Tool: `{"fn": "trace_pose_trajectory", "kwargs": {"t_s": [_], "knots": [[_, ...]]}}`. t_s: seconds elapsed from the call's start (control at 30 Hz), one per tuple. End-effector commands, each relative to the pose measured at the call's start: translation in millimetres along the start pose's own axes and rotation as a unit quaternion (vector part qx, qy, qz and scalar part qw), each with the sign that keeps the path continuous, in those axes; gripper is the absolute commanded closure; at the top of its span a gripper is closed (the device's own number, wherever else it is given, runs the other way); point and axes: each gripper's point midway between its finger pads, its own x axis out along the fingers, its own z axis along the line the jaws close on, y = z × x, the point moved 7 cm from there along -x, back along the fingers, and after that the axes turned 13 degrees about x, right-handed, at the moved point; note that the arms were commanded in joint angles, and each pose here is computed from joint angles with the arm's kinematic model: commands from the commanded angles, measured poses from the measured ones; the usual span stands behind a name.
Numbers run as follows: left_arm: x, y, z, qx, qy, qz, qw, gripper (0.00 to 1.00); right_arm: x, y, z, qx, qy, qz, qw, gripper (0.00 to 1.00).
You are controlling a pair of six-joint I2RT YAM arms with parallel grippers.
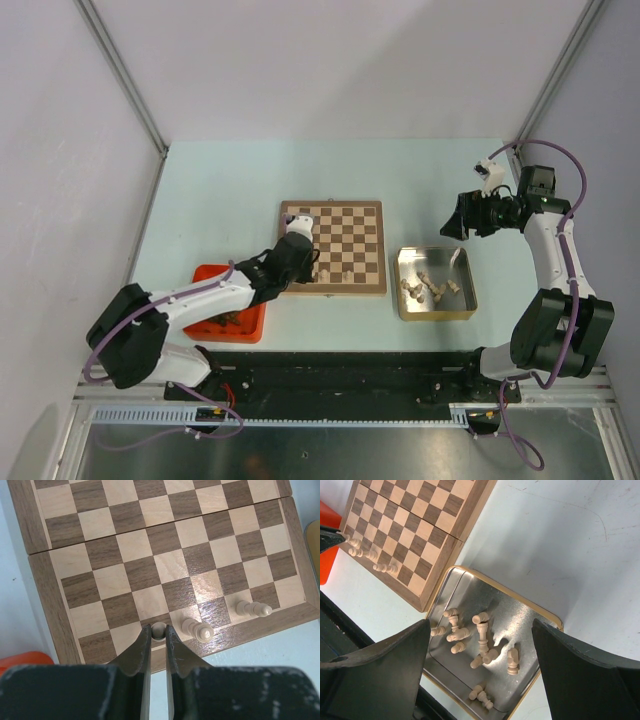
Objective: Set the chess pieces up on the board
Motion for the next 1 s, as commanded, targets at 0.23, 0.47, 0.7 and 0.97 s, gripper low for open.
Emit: {"fn": "trace_pose_trajectory", "kwargs": {"t_s": [0.23, 0.47, 0.7, 0.97], "knots": [[10.2, 1.1, -4.7, -0.016, 0.009, 0.000, 1.000, 0.91, 1.8, -2.3, -0.8, -0.015, -0.001, -0.004, 1.000, 0.12], [8.8, 2.6, -2.5, -0.016, 0.003, -0.002, 1.000, 0.88, 2.4, -2.2, -0.8, -0.015, -0.001, -0.003, 1.000, 0.12], [6.5, 2.7, -1.6, -0.015, 0.002, -0.005, 1.000, 0.81, 2.6, -1.8, -1.0, -0.013, -0.001, -0.002, 1.000, 0.12], [3.7, 2.1, -2.0, -0.013, 0.007, -0.007, 1.000, 0.80, 2.7, -1.8, -0.9, -0.014, -0.002, -0.002, 1.000, 0.12]]}}
